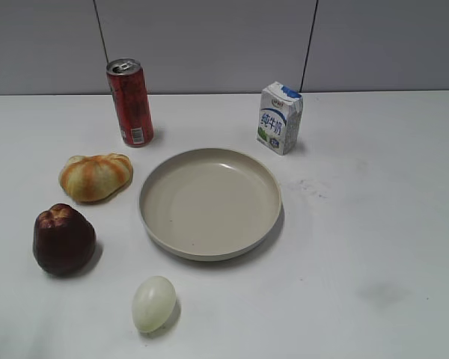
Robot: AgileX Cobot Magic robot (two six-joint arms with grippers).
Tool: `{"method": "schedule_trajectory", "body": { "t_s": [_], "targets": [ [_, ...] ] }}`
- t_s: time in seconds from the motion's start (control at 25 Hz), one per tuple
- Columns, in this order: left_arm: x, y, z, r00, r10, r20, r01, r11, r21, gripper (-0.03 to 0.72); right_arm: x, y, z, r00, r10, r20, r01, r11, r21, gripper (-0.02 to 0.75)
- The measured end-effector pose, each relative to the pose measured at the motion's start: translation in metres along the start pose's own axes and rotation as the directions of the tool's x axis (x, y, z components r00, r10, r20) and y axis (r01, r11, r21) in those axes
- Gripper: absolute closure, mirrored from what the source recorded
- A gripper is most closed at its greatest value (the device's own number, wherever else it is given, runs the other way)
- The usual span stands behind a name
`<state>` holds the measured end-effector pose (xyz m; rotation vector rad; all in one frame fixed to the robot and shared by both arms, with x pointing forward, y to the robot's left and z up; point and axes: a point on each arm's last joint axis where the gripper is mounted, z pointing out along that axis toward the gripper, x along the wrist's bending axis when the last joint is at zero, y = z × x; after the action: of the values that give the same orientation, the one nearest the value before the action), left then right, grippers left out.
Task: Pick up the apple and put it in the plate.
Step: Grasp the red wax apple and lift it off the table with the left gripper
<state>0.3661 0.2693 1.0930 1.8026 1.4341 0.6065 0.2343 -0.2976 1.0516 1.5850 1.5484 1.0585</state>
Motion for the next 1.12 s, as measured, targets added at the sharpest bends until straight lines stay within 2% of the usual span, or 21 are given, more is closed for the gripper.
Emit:
{"method": "schedule_trajectory", "body": {
  "t_s": [0.12,0.24,0.4,0.52,0.6,0.88,1.0,1.12],
  "targets": [
    [-0.005,0.020,0.029,0.998,0.043,0.052,-0.050,0.990,0.129,-0.004,0.000,0.000,0.000,1.000,0.000,0.000,0.000,1.000,0.000,0.167],
    [-0.015,0.031,0.063,0.990,0.085,0.111,-0.110,0.964,0.241,-0.004,0.000,0.000,0.000,1.000,0.000,0.000,0.000,1.000,0.000,0.167],
    [-0.029,0.024,0.113,0.976,0.141,0.167,-0.197,0.895,0.399,-0.004,0.000,0.000,0.000,1.000,0.000,0.000,0.000,1.000,0.000,0.167],
    [-0.032,0.011,0.146,0.970,0.164,0.178,-0.232,0.841,0.490,-0.004,0.000,0.000,0.000,1.000,0.000,0.000,0.000,1.000,0.000,0.167],
    [-0.031,0.002,0.167,0.970,0.169,0.175,-0.237,0.815,0.529,-0.004,0.000,0.000,0.000,1.000,0.000,0.000,0.000,1.000,0.000,0.167],
    [-0.028,-0.021,0.214,0.973,0.164,0.165,-0.231,0.766,0.600,0.005,0.000,0.000,0.000,1.000,0.000,0.000,0.000,1.000,0.000,0.167],
    [-0.027,-0.027,0.222,0.973,0.162,0.164,-0.229,0.752,0.618,0.048,0.000,0.000,0.000,1.000,0.000,0.000,0.000,1.000,0.000,0.167],
    [-0.027,-0.027,0.223,0.973,0.164,0.164,-0.230,0.751,0.618,0.129,0.000,0.000,0.000,1.000,0.000,0.000,0.000,1.000,0.000,0.167]
  ]
}}
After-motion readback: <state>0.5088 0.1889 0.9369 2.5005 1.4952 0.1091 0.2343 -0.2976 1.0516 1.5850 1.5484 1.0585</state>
